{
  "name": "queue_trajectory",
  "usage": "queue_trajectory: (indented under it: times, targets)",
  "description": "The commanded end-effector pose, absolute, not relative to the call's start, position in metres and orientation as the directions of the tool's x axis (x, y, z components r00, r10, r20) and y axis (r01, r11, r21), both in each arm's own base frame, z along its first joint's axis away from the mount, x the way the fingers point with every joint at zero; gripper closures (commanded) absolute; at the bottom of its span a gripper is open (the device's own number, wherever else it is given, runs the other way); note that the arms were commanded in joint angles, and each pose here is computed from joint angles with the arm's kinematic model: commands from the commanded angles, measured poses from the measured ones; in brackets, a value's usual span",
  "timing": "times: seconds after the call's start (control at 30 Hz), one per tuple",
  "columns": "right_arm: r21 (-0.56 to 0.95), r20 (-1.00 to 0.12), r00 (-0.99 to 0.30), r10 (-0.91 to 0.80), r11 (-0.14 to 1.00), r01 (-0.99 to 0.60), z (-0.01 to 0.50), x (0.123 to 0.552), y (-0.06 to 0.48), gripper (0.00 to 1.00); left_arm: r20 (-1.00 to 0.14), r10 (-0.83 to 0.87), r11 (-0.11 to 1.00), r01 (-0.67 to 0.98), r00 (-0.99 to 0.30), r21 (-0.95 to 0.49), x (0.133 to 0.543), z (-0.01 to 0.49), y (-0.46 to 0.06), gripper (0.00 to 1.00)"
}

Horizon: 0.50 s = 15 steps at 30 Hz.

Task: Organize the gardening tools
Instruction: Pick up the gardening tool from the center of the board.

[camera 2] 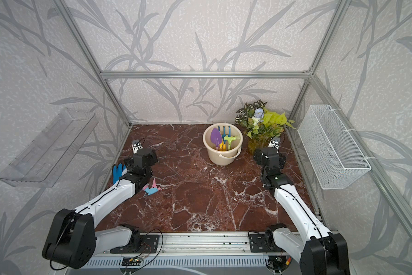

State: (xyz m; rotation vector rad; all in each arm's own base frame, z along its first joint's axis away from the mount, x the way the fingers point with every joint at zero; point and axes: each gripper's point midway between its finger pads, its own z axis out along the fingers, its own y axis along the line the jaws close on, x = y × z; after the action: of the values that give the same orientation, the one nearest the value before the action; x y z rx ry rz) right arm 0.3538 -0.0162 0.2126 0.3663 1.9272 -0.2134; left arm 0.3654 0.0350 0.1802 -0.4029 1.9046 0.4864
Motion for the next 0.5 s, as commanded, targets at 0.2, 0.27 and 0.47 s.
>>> queue_trajectory:
  times: [0.2, 0.27, 0.47]
  targets:
    - [-0.049, -0.945, -0.31, 0.1, 0.897, 0.439, 0.187, 0.356, -0.038, 0.01, -0.942, -0.003, 0.839, -0.514, -0.337, 0.181, 0.373, 0.173, 0.045, 0.0]
    - [-0.072, -0.943, -0.321, 0.086, 0.891, 0.449, 0.181, 0.358, -0.04, 0.01, -0.947, 0.001, 0.834, -0.522, -0.322, 0.178, 0.371, 0.17, 0.047, 0.0]
    - [-0.12, -0.941, -0.336, 0.048, 0.879, 0.461, 0.163, 0.361, -0.044, 0.01, -0.961, 0.028, 0.836, -0.521, -0.276, 0.174, 0.368, 0.166, 0.047, 0.0]
